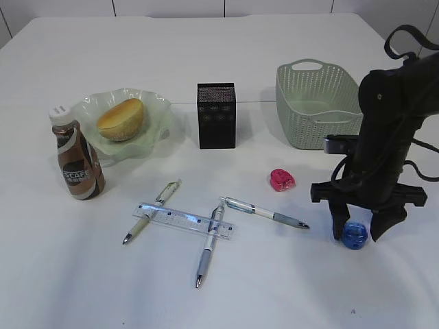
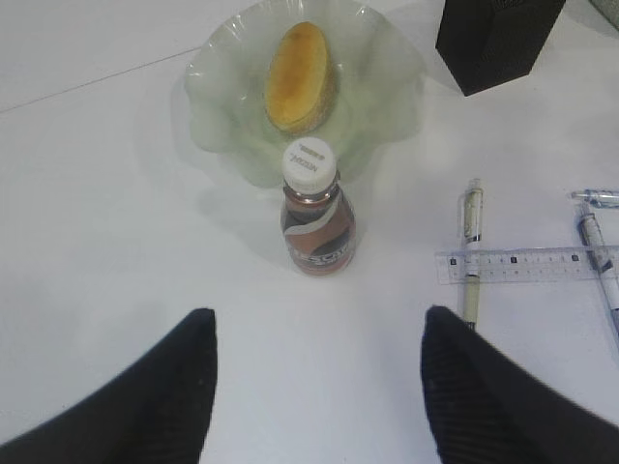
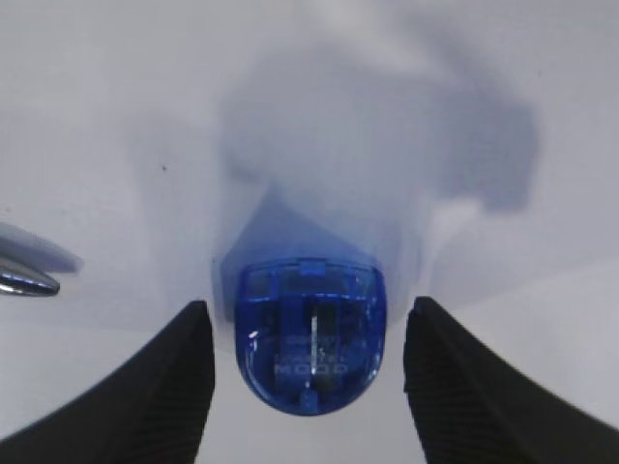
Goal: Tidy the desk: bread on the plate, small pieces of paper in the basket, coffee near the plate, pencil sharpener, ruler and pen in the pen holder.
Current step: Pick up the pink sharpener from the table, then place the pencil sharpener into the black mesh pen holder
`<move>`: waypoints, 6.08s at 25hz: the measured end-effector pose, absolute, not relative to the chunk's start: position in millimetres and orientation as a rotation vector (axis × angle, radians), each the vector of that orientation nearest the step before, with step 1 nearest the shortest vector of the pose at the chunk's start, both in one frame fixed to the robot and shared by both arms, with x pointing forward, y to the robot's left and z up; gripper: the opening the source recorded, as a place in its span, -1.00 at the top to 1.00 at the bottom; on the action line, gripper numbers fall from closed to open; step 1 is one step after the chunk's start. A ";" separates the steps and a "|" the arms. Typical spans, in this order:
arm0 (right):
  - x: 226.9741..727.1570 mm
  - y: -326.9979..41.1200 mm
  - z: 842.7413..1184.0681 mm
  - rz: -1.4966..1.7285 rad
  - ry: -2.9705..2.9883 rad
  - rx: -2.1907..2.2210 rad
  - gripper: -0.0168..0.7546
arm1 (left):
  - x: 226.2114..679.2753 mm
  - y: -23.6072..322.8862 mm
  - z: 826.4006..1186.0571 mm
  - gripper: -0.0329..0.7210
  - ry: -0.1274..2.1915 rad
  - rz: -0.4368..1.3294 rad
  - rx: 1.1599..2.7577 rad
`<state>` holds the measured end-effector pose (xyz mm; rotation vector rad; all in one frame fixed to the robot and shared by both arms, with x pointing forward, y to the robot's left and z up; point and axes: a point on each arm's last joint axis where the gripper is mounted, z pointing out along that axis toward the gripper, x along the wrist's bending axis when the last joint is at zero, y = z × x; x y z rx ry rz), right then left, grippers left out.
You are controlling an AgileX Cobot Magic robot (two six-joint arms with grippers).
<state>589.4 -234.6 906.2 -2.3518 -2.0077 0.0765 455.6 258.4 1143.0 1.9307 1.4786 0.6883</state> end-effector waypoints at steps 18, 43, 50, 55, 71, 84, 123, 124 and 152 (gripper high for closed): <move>587.9 -234.8 902.1 0.115 -1.993 -2.343 -0.29 | 457.5 258.1 1141.3 -0.32 1.483 0.683 1.937; 587.9 -234.7 904.2 0.215 -1.993 -2.279 0.09 | 457.5 258.1 1141.3 -0.32 1.483 0.683 1.937; 608.6 -231.0 936.3 0.169 -2.087 -2.212 0.09 | 457.5 258.1 1141.3 -0.32 1.483 0.683 1.937; 631.2 -223.5 967.3 -0.023 -2.174 -2.187 0.09 | 457.5 258.1 1141.3 -0.32 1.483 0.683 1.937; 672.4 -204.6 1068.4 -0.605 -2.495 -1.986 0.09 | 457.5 258.1 1141.3 -0.32 1.483 0.683 1.937; 683.8 -160.6 1094.1 -1.055 -2.803 -1.641 0.09 | 457.5 258.1 1141.3 -0.32 1.483 0.683 1.937; 750.3 -132.7 987.0 -1.458 -2.541 -1.794 0.09 | 464.8 256.7 1134.1 -0.32 1.502 0.660 1.960; 750.3 -132.7 987.0 -1.458 -2.541 -1.794 0.09 | 464.8 256.7 1134.1 -0.32 1.502 0.660 1.960; 749.4 -127.0 985.7 -1.436 -2.508 -1.723 -0.15 | 464.5 256.7 1133.8 -0.32 1.504 0.657 1.964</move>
